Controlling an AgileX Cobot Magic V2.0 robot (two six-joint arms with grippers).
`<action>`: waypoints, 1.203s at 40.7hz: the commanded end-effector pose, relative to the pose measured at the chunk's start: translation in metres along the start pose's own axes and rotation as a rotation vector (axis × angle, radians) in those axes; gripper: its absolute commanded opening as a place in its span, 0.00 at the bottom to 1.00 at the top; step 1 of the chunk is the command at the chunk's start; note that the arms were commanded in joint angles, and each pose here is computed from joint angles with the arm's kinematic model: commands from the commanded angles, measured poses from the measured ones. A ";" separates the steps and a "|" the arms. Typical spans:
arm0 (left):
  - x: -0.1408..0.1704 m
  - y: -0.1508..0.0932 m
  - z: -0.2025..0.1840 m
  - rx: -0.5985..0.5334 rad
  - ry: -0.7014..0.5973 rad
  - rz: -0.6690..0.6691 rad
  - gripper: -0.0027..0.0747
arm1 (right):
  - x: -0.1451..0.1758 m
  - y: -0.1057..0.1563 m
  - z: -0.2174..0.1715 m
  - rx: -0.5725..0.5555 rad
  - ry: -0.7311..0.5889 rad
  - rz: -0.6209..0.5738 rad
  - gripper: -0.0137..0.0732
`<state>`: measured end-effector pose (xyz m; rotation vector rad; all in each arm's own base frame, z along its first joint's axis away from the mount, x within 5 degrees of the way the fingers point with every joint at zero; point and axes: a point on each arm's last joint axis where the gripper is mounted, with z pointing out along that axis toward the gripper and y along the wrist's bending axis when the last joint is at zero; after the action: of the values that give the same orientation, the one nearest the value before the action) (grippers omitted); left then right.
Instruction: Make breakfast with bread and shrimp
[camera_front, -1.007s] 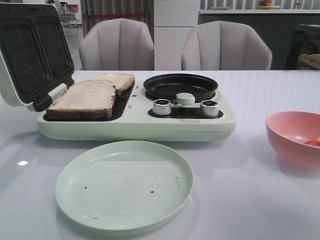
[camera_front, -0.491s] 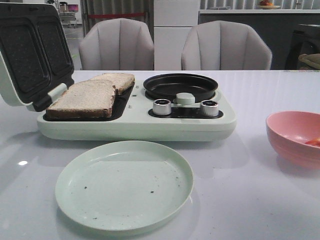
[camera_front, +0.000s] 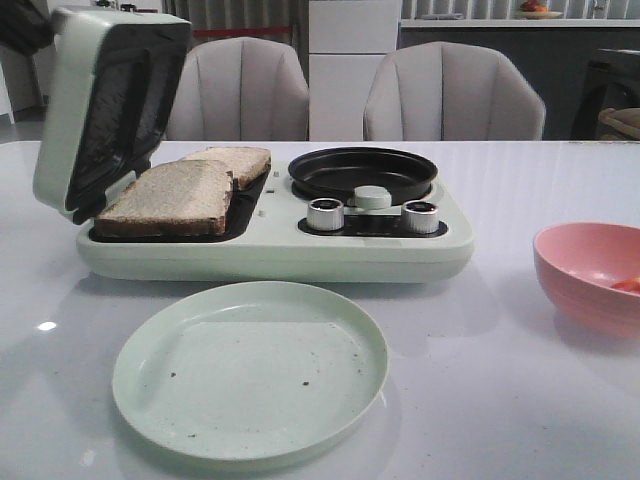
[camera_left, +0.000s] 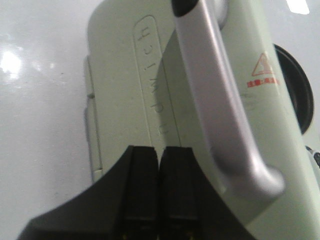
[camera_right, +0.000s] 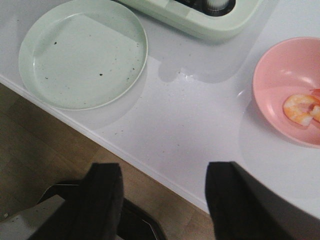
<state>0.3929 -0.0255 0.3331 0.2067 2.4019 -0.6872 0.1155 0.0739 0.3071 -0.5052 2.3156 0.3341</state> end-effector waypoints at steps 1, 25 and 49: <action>-0.003 -0.045 -0.020 0.054 -0.094 0.105 0.17 | -0.011 0.001 -0.007 -0.011 -0.085 -0.001 0.70; 0.152 -0.168 -0.045 0.133 -0.023 0.570 0.17 | -0.011 0.001 -0.007 -0.011 -0.085 -0.001 0.70; 0.230 -0.142 -0.131 0.067 -0.149 0.506 0.17 | -0.014 0.002 -0.007 -0.015 -0.111 -0.001 0.70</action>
<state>0.1062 -0.0863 0.3295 0.7710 2.1383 -0.4809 0.1154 0.0739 0.3070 -0.5056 2.3176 0.3333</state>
